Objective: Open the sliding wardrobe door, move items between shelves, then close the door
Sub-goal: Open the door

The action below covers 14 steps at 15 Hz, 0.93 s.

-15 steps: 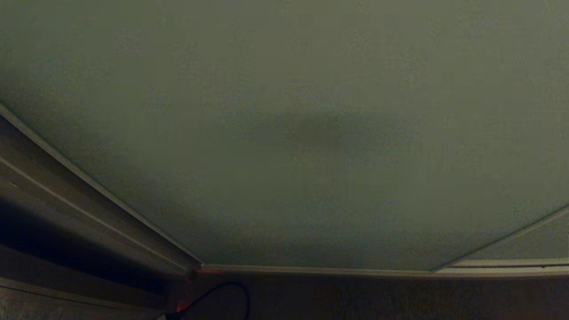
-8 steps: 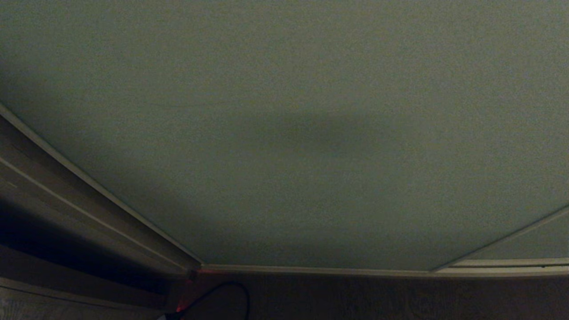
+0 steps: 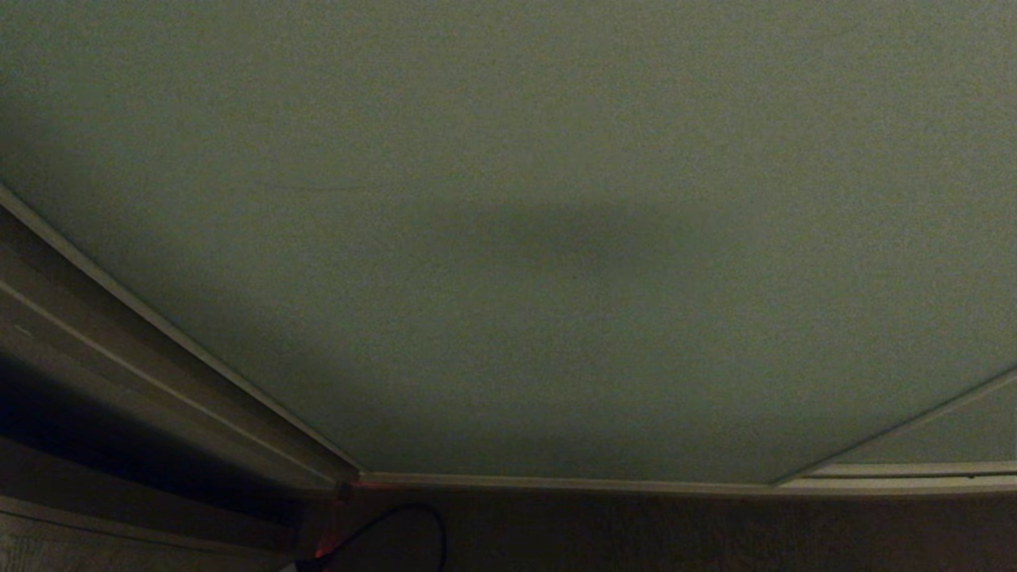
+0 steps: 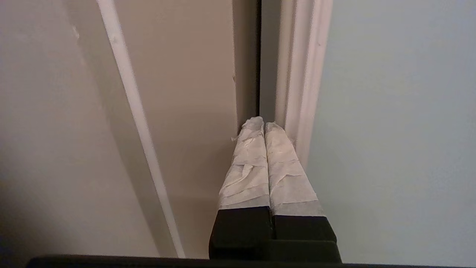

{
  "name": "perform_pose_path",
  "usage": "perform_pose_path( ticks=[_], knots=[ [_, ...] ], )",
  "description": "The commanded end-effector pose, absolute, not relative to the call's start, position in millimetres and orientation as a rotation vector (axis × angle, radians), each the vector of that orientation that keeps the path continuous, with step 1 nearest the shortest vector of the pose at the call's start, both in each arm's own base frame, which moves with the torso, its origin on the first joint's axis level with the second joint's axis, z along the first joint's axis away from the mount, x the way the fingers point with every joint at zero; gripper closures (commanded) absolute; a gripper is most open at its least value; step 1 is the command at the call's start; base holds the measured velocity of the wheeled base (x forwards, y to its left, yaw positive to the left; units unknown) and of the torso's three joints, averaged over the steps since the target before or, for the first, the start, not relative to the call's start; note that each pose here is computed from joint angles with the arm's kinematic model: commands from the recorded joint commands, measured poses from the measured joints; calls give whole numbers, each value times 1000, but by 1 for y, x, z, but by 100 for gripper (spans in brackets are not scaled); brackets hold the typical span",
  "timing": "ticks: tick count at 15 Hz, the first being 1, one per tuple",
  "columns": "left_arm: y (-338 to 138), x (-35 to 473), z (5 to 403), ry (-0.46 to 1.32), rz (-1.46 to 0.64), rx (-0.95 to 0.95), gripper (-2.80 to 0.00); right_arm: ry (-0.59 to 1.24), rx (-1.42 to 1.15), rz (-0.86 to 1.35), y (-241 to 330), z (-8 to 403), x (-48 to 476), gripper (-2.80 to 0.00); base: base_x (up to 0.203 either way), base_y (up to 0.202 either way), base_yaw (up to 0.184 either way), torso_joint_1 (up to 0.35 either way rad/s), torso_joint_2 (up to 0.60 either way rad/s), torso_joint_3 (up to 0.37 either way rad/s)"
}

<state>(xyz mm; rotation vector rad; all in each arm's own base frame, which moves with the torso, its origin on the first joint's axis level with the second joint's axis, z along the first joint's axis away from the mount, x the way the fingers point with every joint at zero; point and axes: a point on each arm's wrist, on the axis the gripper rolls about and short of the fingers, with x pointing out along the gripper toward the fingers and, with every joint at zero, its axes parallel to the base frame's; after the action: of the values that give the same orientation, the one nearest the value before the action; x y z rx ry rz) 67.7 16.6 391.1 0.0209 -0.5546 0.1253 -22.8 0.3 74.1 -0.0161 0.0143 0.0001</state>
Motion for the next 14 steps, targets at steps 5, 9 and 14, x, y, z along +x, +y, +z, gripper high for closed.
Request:
perform_pose_path(
  ticks=[5, 9, 14],
  knots=[
    [19, 81, 394, -533, 86, 22, 0, 18, -17, 0, 0, 73, -22, 0, 0, 0, 0, 0, 0, 0],
    [19, 84, 395, -522, 37, 31, 0, 19, -17, 0, 0, 73, -22, 0, 0, 0, 0, 0, 0, 0],
    [13, 68, 396, -499, -33, 45, 0, 18, -16, 2, 0, 73, -22, 0, 0, 0, 0, 0, 0, 0]
  ],
)
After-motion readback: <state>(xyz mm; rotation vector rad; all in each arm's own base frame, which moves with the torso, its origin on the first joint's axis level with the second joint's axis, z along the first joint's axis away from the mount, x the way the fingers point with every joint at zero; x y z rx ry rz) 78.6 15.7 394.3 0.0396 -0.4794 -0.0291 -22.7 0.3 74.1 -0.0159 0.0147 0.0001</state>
